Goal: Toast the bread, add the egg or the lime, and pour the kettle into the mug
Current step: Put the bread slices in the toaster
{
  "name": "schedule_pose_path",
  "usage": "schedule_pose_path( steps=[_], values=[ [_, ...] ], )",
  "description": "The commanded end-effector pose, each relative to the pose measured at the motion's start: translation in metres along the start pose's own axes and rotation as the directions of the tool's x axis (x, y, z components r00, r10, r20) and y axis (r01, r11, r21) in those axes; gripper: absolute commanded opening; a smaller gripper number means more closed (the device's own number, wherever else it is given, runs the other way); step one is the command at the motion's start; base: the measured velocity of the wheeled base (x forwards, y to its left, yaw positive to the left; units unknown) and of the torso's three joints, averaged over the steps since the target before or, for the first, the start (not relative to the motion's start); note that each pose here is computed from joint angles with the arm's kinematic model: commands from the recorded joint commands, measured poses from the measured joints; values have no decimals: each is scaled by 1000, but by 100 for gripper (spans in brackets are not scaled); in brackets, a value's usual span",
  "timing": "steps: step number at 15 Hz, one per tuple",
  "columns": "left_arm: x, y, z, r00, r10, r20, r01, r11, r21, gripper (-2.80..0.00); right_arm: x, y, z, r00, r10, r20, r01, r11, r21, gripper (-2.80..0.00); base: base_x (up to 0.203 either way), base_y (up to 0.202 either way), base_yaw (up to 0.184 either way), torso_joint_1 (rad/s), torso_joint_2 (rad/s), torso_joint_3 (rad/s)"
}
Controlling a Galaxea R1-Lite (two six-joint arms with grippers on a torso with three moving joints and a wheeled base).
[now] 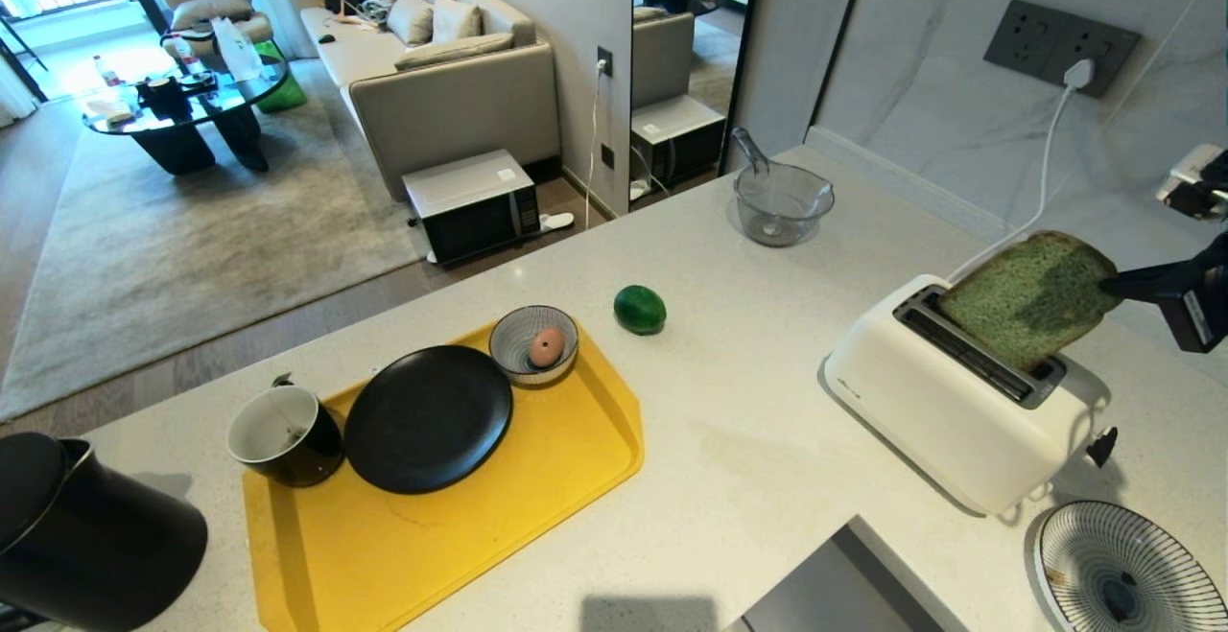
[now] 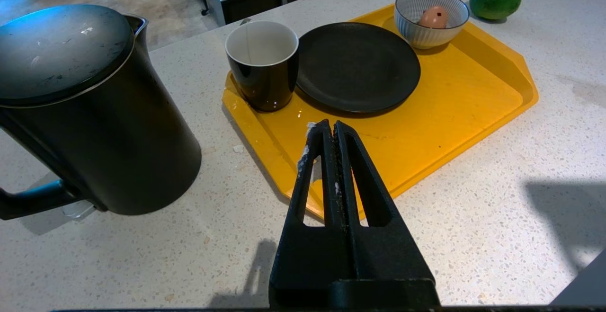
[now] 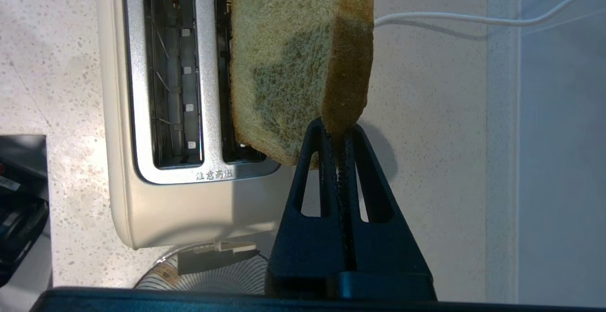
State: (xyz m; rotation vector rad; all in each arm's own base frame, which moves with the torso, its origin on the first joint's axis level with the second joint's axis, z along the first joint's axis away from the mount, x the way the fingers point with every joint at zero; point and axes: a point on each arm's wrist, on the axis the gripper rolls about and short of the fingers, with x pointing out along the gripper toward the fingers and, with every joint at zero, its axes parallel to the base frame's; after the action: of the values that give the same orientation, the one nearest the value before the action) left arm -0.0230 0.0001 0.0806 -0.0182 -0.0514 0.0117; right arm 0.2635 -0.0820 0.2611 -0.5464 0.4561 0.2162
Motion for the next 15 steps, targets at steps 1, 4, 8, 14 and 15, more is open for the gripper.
schedule_pose_path(
  steps=[1, 4, 8, 14, 15],
  values=[
    [1, 0, -4, 1000, 1, -13, -1, 1000, 0, -280, 2, 2, -3, 1000, 24, 2, -24, 999, -26, -280, 0, 0, 0, 0, 0, 0],
    [1, 0, -4, 1000, 1, -13, -1, 1000, 0, -280, 2, 7, -3, 999, 46, 8, -45, 998, -54, -280, 0, 0, 0, 0, 0, 0],
    [1, 0, -4, 1000, 1, -13, -1, 1000, 0, -280, 5, 9, -2, 998, 57, 6, -57, 996, -74, -280, 0, 0, 0, 0, 0, 0],
    [1, 0, -4, 1000, 0, -13, 0, 1000, 0, -280, 11, 9, -5, 998, 54, -17, -56, 995, -87, -280, 0, 0, 0, 0, 0, 0],
    [1, 0, -4, 1000, 1, -13, -1, 1000, 0, -280, 11, 9, -5, 998, 54, -18, -55, 995, -88, 0, 0, 0, 0, 0, 0, 0]
  ],
)
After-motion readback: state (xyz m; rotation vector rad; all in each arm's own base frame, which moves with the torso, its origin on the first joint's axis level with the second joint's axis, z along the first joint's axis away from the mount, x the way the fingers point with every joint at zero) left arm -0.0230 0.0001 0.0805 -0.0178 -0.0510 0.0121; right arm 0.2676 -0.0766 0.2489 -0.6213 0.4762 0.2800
